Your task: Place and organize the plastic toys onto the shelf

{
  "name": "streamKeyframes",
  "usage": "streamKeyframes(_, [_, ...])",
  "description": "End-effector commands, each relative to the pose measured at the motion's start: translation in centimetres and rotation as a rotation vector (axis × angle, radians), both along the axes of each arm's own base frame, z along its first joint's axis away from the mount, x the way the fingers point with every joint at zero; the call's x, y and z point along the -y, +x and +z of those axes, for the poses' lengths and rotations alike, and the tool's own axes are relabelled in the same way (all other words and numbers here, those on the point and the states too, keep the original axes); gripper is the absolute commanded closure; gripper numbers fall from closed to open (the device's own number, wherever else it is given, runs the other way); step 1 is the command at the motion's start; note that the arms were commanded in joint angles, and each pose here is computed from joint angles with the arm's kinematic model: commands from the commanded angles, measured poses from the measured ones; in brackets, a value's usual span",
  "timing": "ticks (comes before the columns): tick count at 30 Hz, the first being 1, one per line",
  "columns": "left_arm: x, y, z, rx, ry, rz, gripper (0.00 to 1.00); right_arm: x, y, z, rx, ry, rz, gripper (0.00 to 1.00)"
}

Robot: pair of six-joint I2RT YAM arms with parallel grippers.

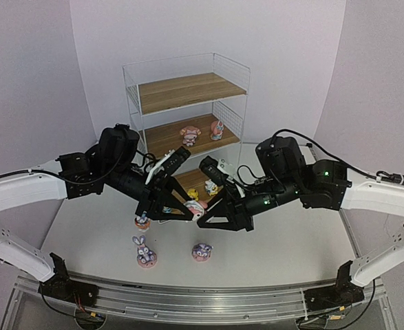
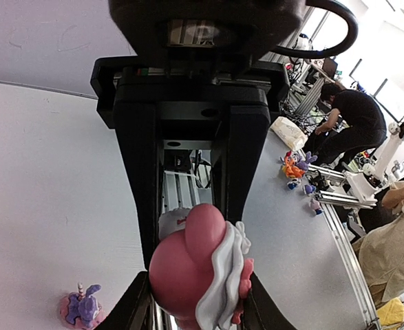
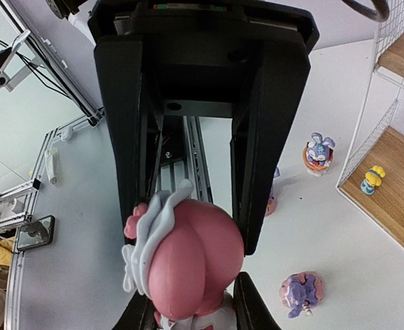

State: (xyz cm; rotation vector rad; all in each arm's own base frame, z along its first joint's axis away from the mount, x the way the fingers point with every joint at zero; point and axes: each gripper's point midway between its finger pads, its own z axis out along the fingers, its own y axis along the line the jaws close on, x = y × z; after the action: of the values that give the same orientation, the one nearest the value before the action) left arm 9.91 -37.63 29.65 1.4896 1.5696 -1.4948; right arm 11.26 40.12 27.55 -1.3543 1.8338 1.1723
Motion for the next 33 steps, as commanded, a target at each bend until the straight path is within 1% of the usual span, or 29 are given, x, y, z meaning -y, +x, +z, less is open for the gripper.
streamKeyframes(1, [-0.6,-0.5,3.0,0.054,-0.122,0.017,0.40,-1.0,-0.9,2.6,-0.127,0.098,0.014,1.00])
streamKeyframes(2, [-1.0,-0.8,3.6,0.070,-0.147,0.020,0.10,-1.1,-1.2,3.0,-0.168,0.113,0.019,1.00])
streamKeyframes(3, [-1.5,-1.1,4.2,0.089,-0.175,0.020,0.02,-1.2,-1.7,3.3,-0.209,0.130,0.032,1.00])
streamKeyframes(4, [-2.1,-1.5,4.5,0.107,-0.202,0.018,0.01,-1.3,-2.2,3.7,-0.246,0.150,0.056,1.00])
streamKeyframes(8, [-4.4,-3.8,6.3,0.181,-0.330,-0.038,0.00,-1.6,-4.5,6.0,-0.423,0.240,0.174,1.00])
streamKeyframes(10, [-5.5,-5.1,7.0,0.210,-0.390,-0.086,0.00,-1.5,-5.7,7.5,-0.471,0.291,0.259,1.00])
streamKeyframes(12, [-6.2,-5.9,8.1,0.239,-0.445,-0.109,0.00,-1.5,-6.3,8.1,-0.512,0.307,0.307,1.00])
streamKeyframes(15, [-6.4,-6.2,9.2,0.251,-0.479,-0.122,0.01,-1.6,-6.9,8.5,-0.526,0.319,0.364,1.00])
streamKeyframes(19, [-5.7,-5.5,9.5,0.213,-0.478,-0.107,0.00,-1.3,-7.3,10.0,-0.491,0.403,0.414,1.00])
streamKeyframes(24, [-4.5,-3.3,8.9,0.038,-0.503,0.014,0.00,-1.4,-5.1,11.1,-0.340,0.520,0.270,1.00])
streamKeyframes(26, [-4.5,-2.3,8.3,-0.052,-0.535,0.082,0.01,-1.4,-3.7,11.3,-0.303,0.552,0.174,1.00])
streamKeyframes(28, [-5.0,-1.9,7.8,-0.114,-0.590,0.120,0.01,-1.2,-2.2,11.2,-0.280,0.577,0.069,1.00])
streamKeyframes(30, [-5.4,-1.6,7.5,-0.147,-0.626,0.148,0.04,-1.1,-0.7,10.7,-0.270,0.589,-0.026,1.00])
streamKeyframes(33, [-4.8,-1.2,7.5,-0.172,-0.620,0.178,0.12,-1.1,0.5,10.0,-0.266,0.589,-0.101,1.00])
